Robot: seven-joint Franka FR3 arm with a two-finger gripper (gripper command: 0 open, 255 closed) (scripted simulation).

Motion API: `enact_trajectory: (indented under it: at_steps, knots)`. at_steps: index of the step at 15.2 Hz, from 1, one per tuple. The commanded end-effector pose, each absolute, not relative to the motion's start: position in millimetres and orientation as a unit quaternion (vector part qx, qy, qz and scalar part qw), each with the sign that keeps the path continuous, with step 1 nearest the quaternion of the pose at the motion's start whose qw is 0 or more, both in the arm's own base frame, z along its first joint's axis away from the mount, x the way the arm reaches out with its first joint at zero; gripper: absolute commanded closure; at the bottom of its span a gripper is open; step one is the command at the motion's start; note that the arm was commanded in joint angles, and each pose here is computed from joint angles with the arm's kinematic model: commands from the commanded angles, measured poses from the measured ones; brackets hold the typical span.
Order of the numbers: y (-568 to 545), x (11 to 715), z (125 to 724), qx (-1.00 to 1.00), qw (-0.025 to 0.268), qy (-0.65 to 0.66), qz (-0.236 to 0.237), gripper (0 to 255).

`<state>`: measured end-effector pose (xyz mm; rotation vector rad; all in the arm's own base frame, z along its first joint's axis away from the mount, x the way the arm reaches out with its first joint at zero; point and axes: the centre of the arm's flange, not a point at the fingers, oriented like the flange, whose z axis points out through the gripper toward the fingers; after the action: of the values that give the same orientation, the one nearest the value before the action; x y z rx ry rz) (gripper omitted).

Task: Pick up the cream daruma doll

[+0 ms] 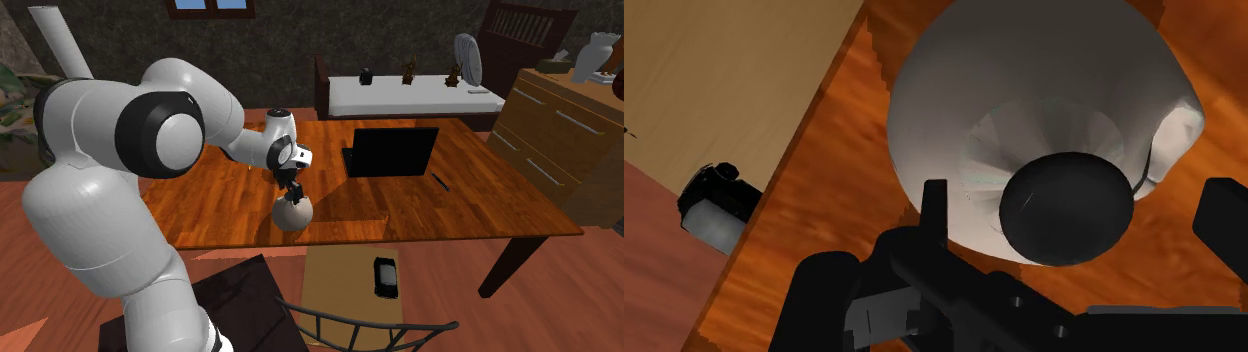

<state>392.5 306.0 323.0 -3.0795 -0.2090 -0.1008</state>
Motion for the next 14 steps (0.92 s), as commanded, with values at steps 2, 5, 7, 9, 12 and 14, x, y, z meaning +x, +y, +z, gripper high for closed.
enact_trajectory:
  at_steps: [2,5,7,9,12,14]
  knots:
    - [305.7,391.8,309.2,-0.997,0.027,-0.068,-0.033,0]
    - [306.3,392.2,309.5,-0.997,0.027,-0.068,-0.033,255]
    - [306.4,392.3,309.7,-0.997,0.027,-0.068,-0.033,255]
    - [306.3,392.4,309.9,-0.997,0.027,-0.068,-0.033,255]
    - [306.2,392.4,309.9,-0.997,0.027,-0.068,-0.033,255]
    - [305.7,391.8,314.4,-0.997,0.027,-0.068,-0.033,255]
